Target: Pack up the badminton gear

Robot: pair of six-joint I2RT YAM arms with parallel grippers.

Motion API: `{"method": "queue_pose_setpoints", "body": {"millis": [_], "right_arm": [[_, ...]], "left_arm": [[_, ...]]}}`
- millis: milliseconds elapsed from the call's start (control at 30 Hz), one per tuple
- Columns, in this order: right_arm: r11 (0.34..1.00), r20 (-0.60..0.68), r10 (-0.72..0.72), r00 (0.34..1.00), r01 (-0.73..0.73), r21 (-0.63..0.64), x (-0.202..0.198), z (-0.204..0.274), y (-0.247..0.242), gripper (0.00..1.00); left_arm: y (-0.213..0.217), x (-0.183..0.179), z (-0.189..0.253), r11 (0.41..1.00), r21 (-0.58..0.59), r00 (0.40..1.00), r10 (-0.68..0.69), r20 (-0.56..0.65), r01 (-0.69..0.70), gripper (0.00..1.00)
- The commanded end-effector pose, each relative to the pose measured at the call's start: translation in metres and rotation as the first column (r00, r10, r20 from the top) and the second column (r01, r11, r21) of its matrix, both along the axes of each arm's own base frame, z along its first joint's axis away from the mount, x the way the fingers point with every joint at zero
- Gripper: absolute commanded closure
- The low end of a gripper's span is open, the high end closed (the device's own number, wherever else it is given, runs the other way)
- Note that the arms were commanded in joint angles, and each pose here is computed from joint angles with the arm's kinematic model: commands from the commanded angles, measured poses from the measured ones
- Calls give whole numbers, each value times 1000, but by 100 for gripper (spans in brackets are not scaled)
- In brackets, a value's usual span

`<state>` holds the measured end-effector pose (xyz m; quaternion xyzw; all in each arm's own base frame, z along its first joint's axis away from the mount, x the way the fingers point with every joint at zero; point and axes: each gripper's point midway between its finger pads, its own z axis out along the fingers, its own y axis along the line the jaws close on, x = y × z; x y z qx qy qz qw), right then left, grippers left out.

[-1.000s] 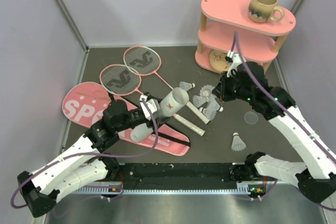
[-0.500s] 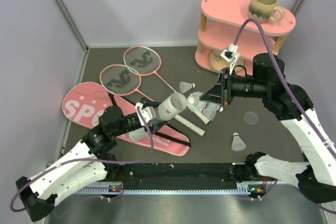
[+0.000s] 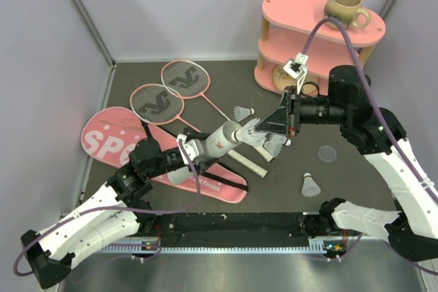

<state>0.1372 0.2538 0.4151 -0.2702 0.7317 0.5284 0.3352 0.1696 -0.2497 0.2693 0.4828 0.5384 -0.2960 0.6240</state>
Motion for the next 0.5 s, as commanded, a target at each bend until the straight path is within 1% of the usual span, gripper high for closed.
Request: {"method": "queue_pose_setpoints", "body": {"millis": [0, 167, 200, 300, 333, 367, 400, 467], "right_arm": [[1000, -16, 5, 1000, -6, -17, 8, -14, 18, 100], [997, -26, -3, 1000, 2, -71, 22, -31, 35, 100], [996, -20, -32, 999, 30, -87, 29, -35, 35, 97], [990, 6, -77, 997, 77, -114, 41, -40, 34, 98], [990, 2, -76, 997, 76, -121, 42, -43, 35, 96], [990, 1, -67, 998, 67, -124, 42, -44, 36, 92], [989, -8, -59, 998, 57, -139, 42, -49, 38, 83], [987, -9, -38, 999, 36, -158, 39, -55, 43, 77]], "left_arm": [[-1, -3, 4, 1000, -18, 1000, -18, 24, 19, 89], [0, -4, 7, 1000, -27, 999, -14, 29, 14, 89], [0, -3, 7, 1000, -28, 999, -14, 30, 14, 89], [1, -6, 8, 999, -34, 999, -19, 34, 21, 89], [2, -6, 9, 999, -36, 999, -16, 36, 18, 89], [2, -5, 10, 999, -39, 999, -12, 37, 13, 89], [2, -5, 10, 999, -41, 999, -10, 40, 12, 89], [2, -5, 12, 999, -43, 999, -13, 41, 15, 90]]}}
